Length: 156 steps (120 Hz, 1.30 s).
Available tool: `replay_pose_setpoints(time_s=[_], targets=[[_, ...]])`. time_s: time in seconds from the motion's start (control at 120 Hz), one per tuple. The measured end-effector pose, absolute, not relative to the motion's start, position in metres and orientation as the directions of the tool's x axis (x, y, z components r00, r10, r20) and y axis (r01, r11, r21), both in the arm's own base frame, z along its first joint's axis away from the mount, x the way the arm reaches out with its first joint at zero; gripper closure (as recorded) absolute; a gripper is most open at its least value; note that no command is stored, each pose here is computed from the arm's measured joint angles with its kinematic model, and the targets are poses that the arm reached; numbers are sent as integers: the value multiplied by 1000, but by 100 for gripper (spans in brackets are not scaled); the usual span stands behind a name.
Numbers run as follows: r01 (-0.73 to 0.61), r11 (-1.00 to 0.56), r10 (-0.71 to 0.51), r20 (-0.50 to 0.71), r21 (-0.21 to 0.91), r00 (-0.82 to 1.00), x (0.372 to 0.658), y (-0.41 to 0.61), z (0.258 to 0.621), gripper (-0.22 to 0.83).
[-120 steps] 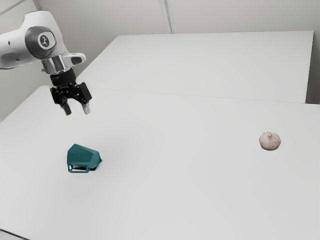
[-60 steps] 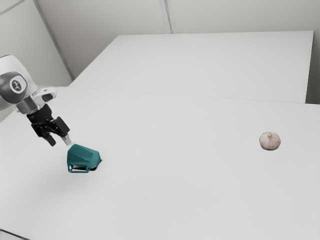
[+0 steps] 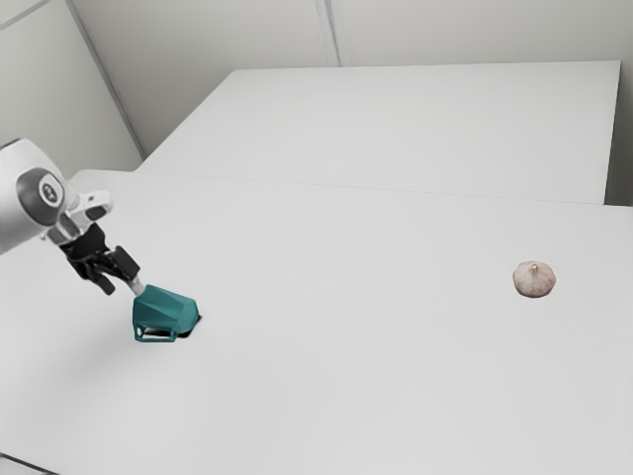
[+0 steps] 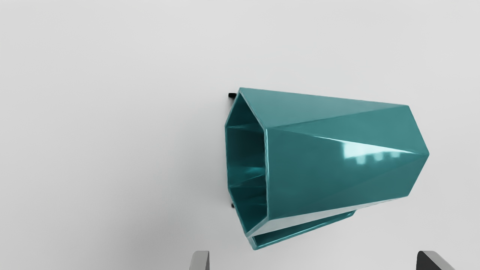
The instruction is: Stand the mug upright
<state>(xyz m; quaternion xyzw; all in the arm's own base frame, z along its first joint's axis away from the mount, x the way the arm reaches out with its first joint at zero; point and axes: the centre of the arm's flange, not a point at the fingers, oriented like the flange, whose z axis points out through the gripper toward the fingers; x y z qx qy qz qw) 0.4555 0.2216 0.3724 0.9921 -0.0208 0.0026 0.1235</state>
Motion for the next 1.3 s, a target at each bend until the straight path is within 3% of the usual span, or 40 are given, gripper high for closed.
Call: replay_pose_setpoints(time_s=[0.467,1.3], targets=[[-39,-921,1,102,388,995,463,223,341,0],[-36,-778,62,133,627,989,451,245,294,0]])
